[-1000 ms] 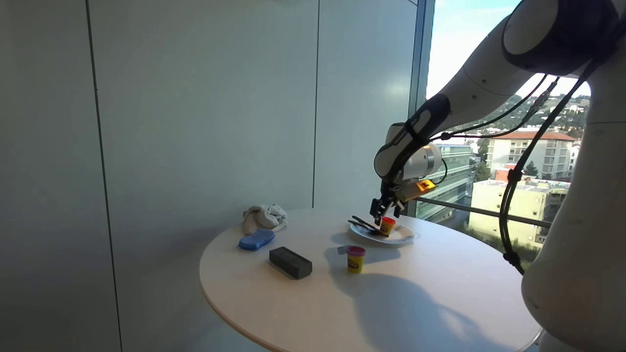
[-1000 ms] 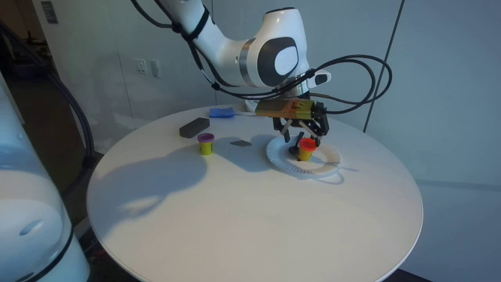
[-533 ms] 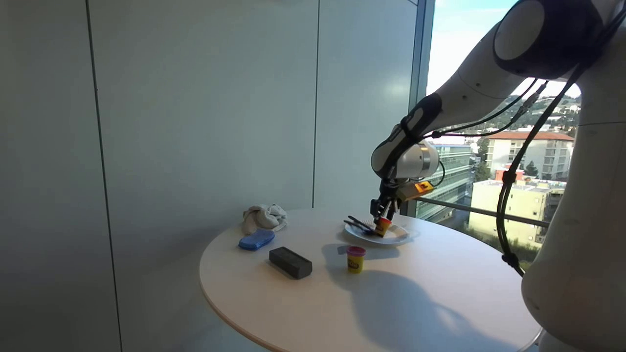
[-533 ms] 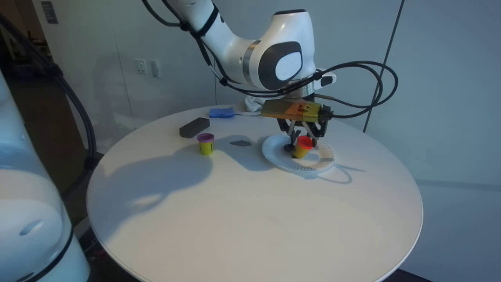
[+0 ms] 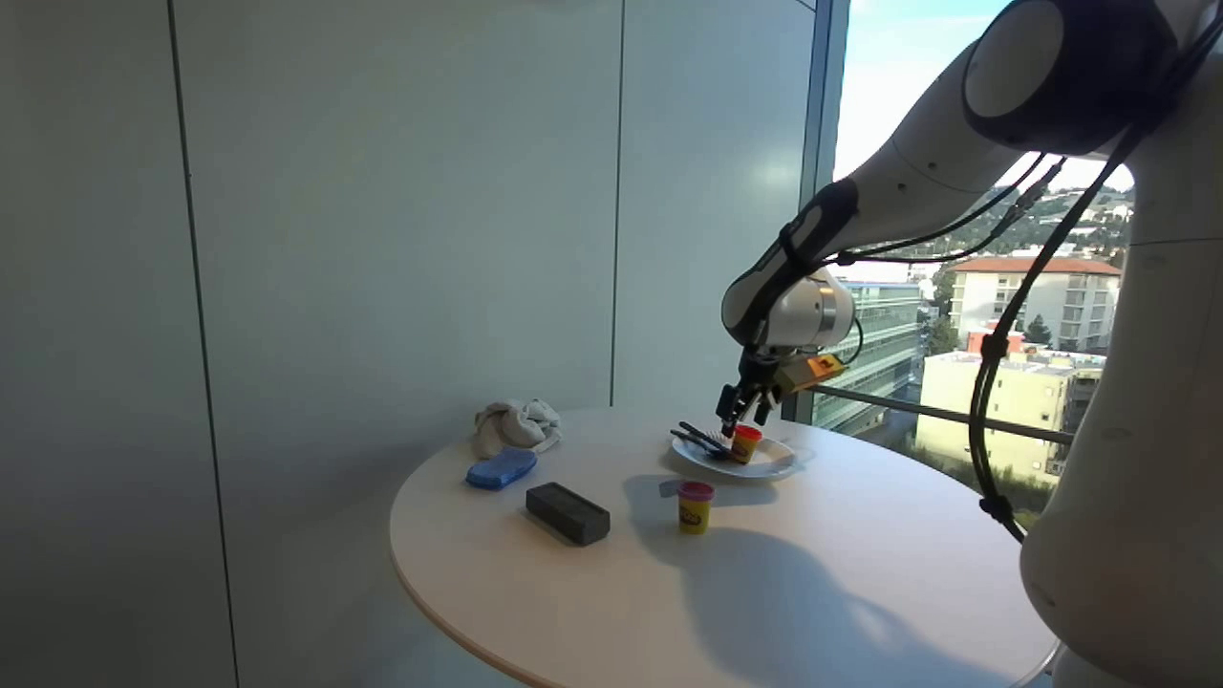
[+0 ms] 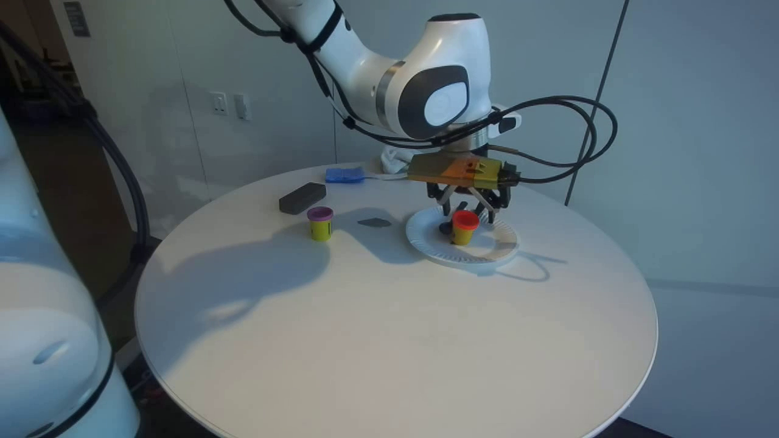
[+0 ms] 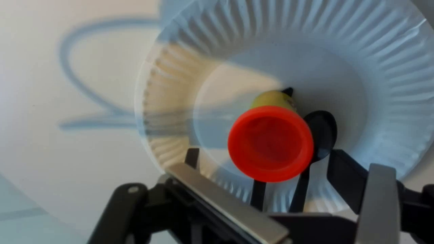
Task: Take all the things off of the plate
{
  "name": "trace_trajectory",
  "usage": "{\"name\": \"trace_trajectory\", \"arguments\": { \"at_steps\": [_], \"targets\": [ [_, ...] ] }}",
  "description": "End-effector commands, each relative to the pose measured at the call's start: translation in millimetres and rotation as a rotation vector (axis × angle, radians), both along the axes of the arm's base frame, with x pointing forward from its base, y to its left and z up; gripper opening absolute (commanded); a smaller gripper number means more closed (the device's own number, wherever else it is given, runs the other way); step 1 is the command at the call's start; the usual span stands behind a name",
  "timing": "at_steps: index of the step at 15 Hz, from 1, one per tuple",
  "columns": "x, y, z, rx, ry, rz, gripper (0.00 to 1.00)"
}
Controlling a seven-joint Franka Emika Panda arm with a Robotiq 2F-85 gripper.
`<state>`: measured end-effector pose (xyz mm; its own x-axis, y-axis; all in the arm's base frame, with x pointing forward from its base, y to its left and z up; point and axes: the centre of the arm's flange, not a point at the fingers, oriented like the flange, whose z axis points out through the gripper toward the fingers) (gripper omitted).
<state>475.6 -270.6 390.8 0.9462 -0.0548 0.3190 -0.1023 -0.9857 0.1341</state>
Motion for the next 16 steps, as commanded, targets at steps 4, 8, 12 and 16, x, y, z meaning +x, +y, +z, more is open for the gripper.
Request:
{"name": "trace_trajectory", "arguments": {
  "at_steps": [4, 8, 12, 16],
  "targets": [
    [7, 2, -4, 0.055, -0.023, 0.06, 1.0],
    [8, 2, -7, 0.086, -0.035, 0.052, 0.66],
    [5, -1, -11, 0.092, -0.013, 0.033, 0.46],
    [4, -1, -12, 0.101, 0.008, 0.022, 0.19]
  ]
}}
